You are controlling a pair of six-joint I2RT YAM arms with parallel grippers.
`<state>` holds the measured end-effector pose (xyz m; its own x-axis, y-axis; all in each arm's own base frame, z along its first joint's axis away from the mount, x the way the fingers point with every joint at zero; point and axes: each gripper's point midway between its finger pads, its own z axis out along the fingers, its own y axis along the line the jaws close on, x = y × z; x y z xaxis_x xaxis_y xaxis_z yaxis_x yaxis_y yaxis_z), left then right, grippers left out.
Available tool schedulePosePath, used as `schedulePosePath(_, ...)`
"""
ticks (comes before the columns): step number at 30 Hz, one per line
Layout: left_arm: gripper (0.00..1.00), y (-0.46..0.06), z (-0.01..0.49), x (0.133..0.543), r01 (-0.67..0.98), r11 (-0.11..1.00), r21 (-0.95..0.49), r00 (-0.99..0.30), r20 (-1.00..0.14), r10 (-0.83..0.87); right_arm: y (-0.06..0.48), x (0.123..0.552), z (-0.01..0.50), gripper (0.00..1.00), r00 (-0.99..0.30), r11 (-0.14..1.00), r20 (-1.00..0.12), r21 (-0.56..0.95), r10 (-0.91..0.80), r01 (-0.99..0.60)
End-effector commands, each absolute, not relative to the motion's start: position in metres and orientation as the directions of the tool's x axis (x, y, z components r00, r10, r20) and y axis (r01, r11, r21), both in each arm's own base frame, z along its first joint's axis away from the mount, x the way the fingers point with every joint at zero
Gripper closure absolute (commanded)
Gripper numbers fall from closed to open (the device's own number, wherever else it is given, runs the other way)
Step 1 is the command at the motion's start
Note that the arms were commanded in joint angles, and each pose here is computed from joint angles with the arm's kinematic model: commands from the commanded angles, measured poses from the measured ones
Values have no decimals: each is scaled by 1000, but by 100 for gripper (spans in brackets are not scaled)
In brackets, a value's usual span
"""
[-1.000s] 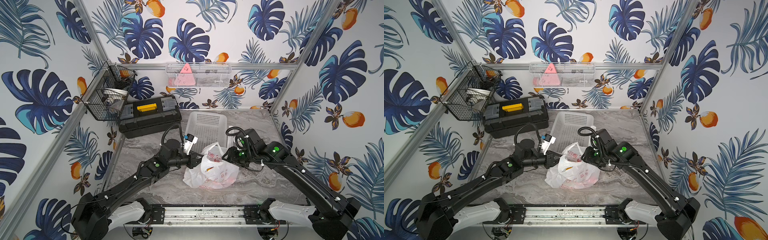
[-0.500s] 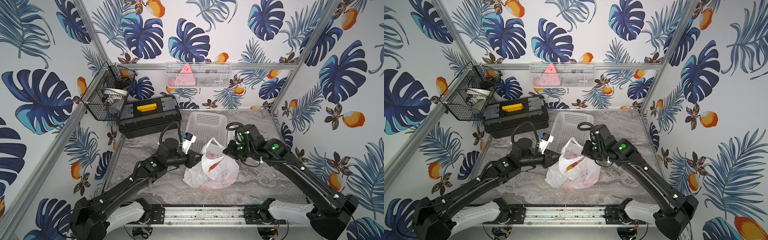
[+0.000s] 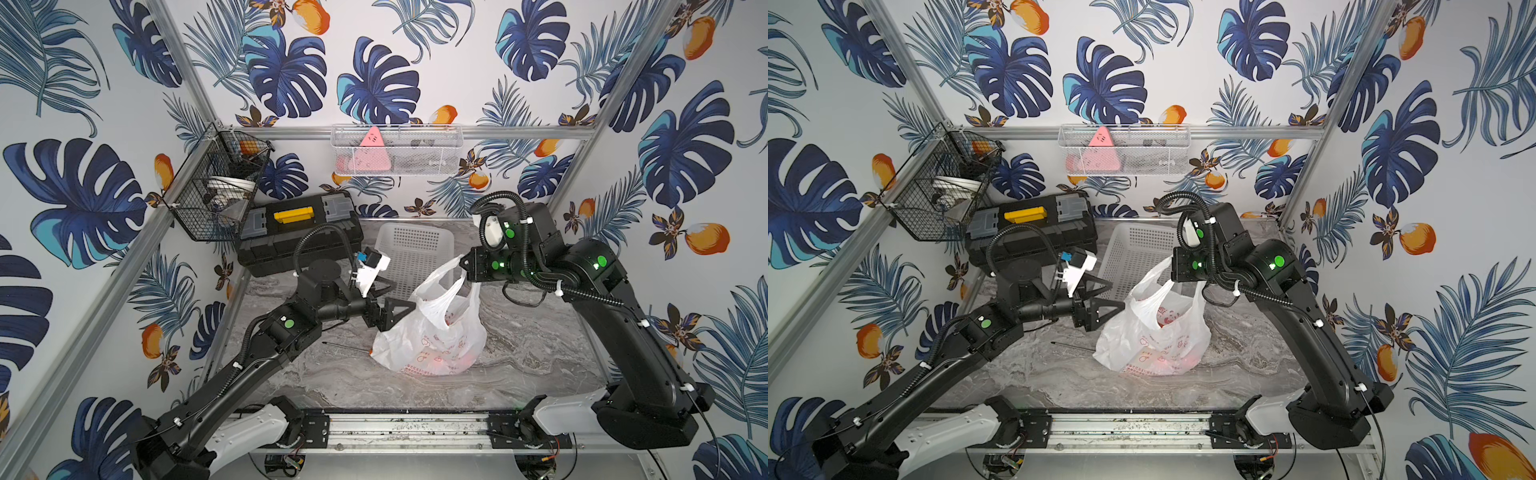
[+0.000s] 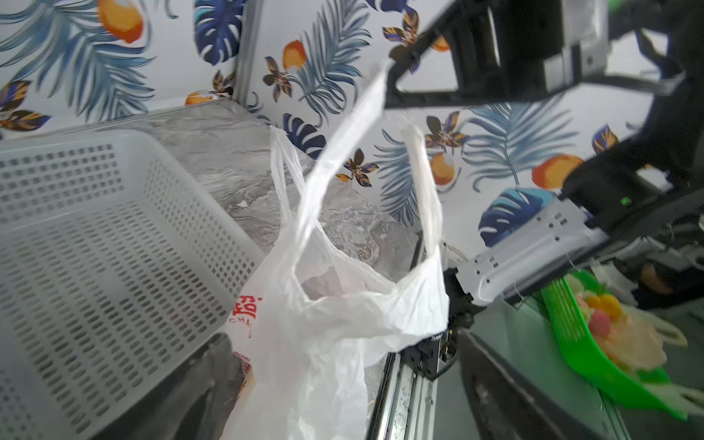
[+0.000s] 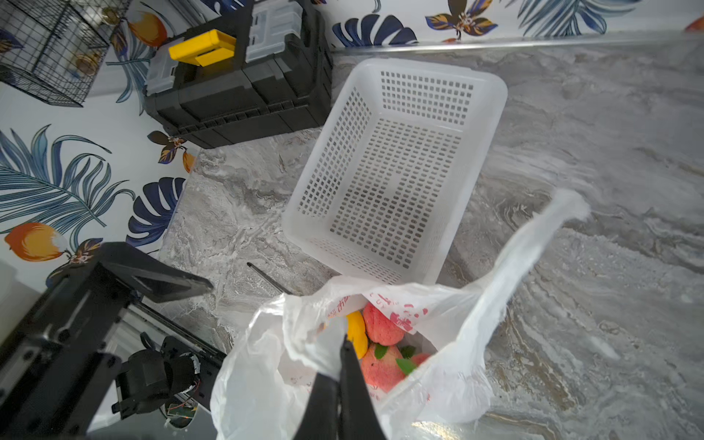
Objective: Place the peach into a plastic bag & tie a knot
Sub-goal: Adjust the plastic bag at the center of the board.
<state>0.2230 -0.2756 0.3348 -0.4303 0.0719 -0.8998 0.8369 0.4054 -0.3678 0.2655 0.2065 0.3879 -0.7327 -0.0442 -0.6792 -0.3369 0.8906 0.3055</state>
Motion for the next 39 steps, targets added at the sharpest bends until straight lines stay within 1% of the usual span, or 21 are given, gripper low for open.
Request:
schedulePosePath(1,1,-292,335,224,905,385,-182,-270,-944,189,220,261,391,96,-729,852,-674,307,-120,-424)
schedulePosePath(4,1,-308,335,232,912,397,-101,-213,-945,249,228,259,393,95,-733,827,-670,343,-118,-446)
schedulePosePath(7,1,-318,333,246,901,432,-41,-176,-945,276,236,254,399,95,-732,793,-672,381,-116,-476)
schedulePosePath(13,1,-323,329,277,861,507,37,-122,-953,277,254,237,409,95,-725,693,-672,451,-151,-562)
schedulePosePath(15,1,-323,337,282,863,504,43,-98,-963,250,258,233,407,95,-725,669,-667,460,-174,-584)
schedulePosePath(19,2,-316,350,283,901,432,-39,-122,-978,167,265,227,405,95,-726,628,-653,478,-213,-615)
schedulePosePath(22,2,-307,357,279,933,346,-102,-142,-986,93,270,222,404,95,-728,595,-644,496,-235,-632)
schedulePosePath(24,5,-308,361,274,953,267,-144,-162,-986,48,274,219,405,95,-726,569,-645,513,-240,-643)
schedulePosePath(27,12,-320,358,269,965,166,-202,-209,-978,27,281,218,407,95,-725,535,-645,535,-241,-653)
schedulePosePath(28,16,-323,358,268,965,137,-224,-228,-974,13,282,218,408,95,-724,528,-646,538,-243,-657)
schedulePosePath(30,22,-326,358,267,964,103,-247,-247,-969,-13,284,219,408,95,-725,525,-644,541,-244,-657)
schedulePosePath(33,34,-328,355,265,960,76,-268,-267,-963,-25,285,222,406,95,-726,526,-645,542,-241,-656)
schedulePosePath(36,43,-328,345,267,955,83,-285,-285,-958,-15,285,227,408,95,-725,527,-649,543,-231,-654)
schedulePosePath(39,61,-328,340,267,949,89,-304,-302,-953,-27,284,233,409,95,-727,532,-652,546,-215,-648)
